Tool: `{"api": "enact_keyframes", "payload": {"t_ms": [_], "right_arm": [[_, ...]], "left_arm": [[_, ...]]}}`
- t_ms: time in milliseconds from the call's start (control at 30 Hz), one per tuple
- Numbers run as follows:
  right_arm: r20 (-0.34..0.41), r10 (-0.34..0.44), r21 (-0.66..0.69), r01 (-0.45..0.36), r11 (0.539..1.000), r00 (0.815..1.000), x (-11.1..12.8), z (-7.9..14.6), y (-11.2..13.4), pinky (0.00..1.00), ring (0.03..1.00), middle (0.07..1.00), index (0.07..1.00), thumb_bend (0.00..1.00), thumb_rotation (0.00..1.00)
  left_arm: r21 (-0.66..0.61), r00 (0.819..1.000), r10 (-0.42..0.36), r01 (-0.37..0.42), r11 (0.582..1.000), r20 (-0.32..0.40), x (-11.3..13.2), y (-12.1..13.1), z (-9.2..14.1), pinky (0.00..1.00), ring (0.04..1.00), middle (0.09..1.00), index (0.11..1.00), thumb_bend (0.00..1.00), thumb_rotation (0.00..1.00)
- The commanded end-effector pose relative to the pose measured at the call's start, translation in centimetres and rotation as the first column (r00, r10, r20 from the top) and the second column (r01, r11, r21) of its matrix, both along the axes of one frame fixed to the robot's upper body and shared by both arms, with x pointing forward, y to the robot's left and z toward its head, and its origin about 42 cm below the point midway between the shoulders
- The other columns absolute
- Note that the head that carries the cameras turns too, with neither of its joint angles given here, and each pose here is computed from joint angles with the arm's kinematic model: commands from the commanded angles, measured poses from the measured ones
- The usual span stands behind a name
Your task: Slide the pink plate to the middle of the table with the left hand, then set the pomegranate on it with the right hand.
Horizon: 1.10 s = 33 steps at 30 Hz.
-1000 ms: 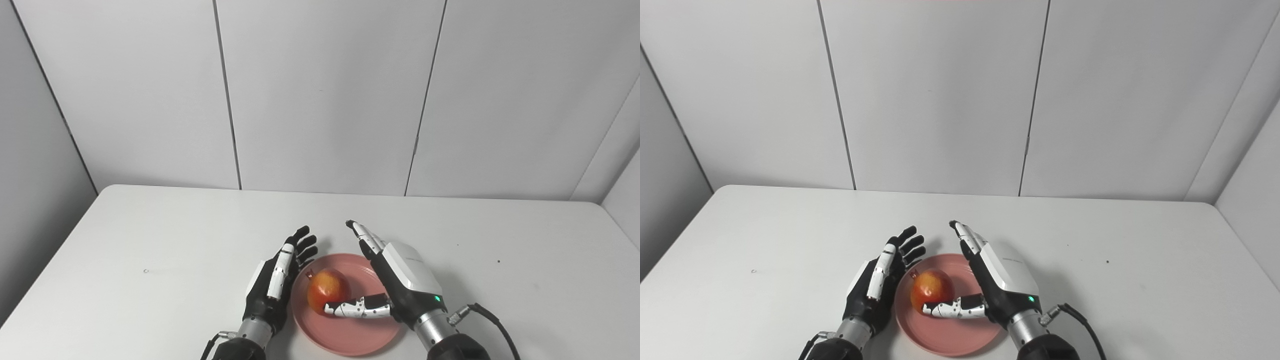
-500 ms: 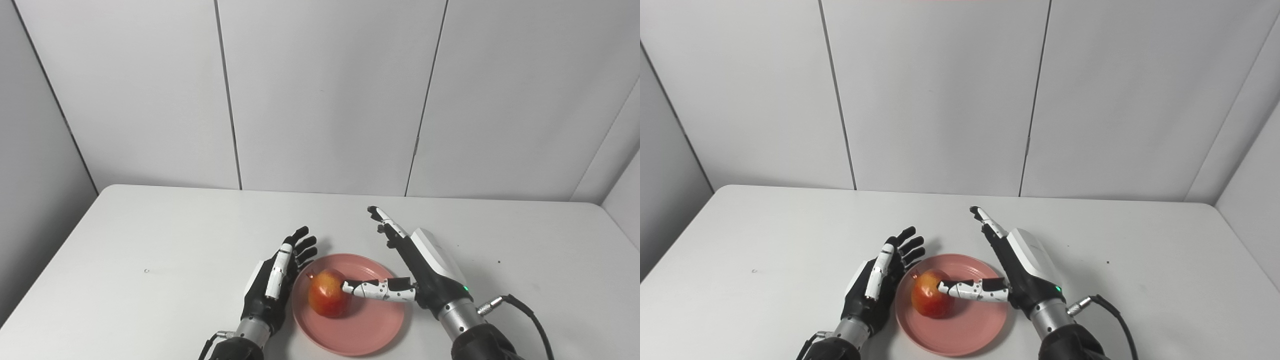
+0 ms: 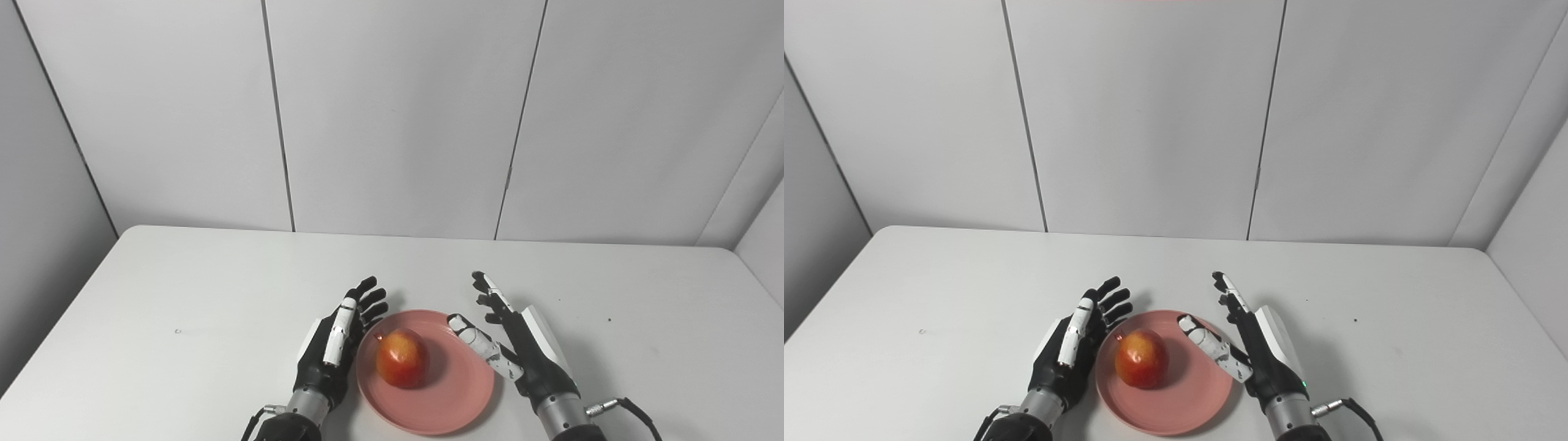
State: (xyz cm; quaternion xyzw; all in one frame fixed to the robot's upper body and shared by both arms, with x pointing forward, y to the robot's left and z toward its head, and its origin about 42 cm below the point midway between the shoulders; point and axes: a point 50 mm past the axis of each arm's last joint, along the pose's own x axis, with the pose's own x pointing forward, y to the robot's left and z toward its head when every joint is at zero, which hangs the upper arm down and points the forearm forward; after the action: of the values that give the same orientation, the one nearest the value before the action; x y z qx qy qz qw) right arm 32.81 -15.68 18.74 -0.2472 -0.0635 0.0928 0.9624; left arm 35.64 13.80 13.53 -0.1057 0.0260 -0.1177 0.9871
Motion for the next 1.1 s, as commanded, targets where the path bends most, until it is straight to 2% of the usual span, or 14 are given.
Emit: {"api": "enact_keyframes", "payload": {"t_ms": [0, 133, 300, 433, 667, 1067], "right_arm": [[0.087, 0.013, 0.076, -0.02, 0.997, 0.996, 0.1, 1.0, 0.3, 0.9, 0.931, 0.951, 0.966, 0.66, 1.0], [0.057, 0.009, 0.151, -0.017, 0.988, 0.998, 0.0, 0.1, 0.3, 0.9, 0.944, 0.957, 0.966, 0.6, 1.0], [0.02, -0.003, 0.221, -0.002, 0.975, 1.0, 0.0, -0.6, 0.2, 0.89, 0.948, 0.961, 0.965, 0.59, 1.0], [-0.005, -0.008, 0.282, 0.009, 0.96, 1.0, 0.1, -0.9, 0.3, 0.89, 0.947, 0.96, 0.957, 0.51, 1.0], [-0.01, -0.002, 0.306, 0.005, 0.952, 1.0, 0.0, -1.1, 0.6, 0.89, 0.942, 0.956, 0.951, 0.43, 1.0], [-0.014, -0.011, 0.318, 0.015, 0.948, 1.0, 0.2, -0.8, 0.3, 0.92, 0.955, 0.966, 0.96, 0.39, 1.0]], "left_arm": [[0.005, 1.0, 0.002, -0.001, 1.0, -0.031, -0.1, 0.3, -0.7, 0.88, 0.88, 0.887, 0.875, 0.44, 1.0], [0.01, 1.0, 0.0, 0.0, 1.0, -0.03, -0.1, 0.4, -0.8, 0.88, 0.88, 0.888, 0.876, 0.44, 1.0], [0.006, 0.999, 0.004, -0.004, 1.0, -0.034, -0.1, 0.5, -0.8, 0.88, 0.878, 0.885, 0.871, 0.43, 1.0], [0.008, 0.999, 0.001, -0.001, 1.0, -0.034, -0.1, 0.6, -0.9, 0.89, 0.881, 0.888, 0.875, 0.43, 1.0], [0.013, 1.0, -0.005, 0.005, 1.0, -0.027, -0.1, 0.8, -1.0, 0.89, 0.884, 0.892, 0.879, 0.44, 1.0], [0.013, 1.0, -0.001, 0.001, 1.0, -0.03, -0.1, 1.0, -1.0, 0.89, 0.881, 0.888, 0.876, 0.43, 1.0]]}}
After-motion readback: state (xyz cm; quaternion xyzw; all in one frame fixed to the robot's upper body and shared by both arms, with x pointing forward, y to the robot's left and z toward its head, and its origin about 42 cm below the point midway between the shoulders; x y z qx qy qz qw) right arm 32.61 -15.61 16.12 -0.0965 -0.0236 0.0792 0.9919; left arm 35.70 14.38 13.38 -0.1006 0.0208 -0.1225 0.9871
